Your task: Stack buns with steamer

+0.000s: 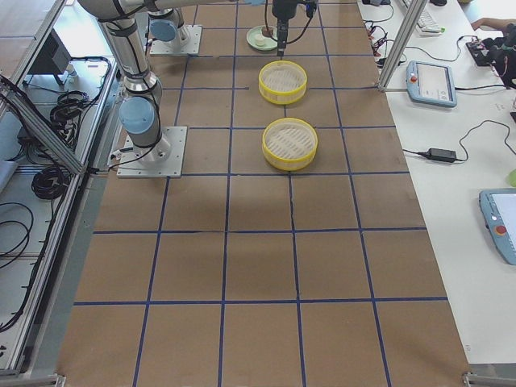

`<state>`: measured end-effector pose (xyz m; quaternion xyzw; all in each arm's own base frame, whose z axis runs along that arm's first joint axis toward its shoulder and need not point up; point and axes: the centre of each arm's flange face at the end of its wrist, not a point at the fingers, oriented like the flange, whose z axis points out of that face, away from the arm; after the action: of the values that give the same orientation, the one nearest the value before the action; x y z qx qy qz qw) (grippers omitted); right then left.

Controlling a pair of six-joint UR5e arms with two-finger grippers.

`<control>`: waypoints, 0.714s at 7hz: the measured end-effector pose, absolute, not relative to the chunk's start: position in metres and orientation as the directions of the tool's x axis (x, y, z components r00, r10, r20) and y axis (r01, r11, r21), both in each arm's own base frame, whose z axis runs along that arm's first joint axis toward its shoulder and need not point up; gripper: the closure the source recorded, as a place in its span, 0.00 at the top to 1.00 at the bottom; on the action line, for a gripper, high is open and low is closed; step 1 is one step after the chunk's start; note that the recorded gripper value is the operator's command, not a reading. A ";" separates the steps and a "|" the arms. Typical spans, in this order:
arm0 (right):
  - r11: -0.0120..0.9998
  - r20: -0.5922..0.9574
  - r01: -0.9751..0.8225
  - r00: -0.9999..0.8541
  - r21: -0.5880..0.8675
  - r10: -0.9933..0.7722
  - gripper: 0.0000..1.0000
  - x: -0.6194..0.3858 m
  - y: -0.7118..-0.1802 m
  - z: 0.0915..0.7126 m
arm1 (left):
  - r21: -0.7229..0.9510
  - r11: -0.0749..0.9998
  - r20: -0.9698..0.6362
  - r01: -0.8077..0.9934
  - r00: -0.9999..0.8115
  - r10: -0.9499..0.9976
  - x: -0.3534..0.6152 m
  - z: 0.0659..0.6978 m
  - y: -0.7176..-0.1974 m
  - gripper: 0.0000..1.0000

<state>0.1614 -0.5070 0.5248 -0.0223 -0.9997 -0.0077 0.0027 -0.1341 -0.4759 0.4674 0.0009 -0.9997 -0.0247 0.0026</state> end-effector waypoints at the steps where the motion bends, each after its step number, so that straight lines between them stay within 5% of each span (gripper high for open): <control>1: 0.999 0.003 0.033 -0.999 0.014 0.033 1.00 0.161 -0.507 0.524 | 0.050 0.999 0.005 -0.003 -1.000 -0.003 -0.133 0.467 -0.476 1.00; 5: 0.998 0.004 0.049 -0.999 0.026 0.049 0.95 0.109 -0.522 0.517 | 0.058 0.997 -0.006 0.058 -0.998 0.059 -0.115 0.467 -0.472 1.00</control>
<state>0.1089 -0.5216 0.5172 -0.0244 -0.9996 -0.0129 0.0015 -0.1147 -0.4721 0.4671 -0.0292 -0.9992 -0.0289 -0.0038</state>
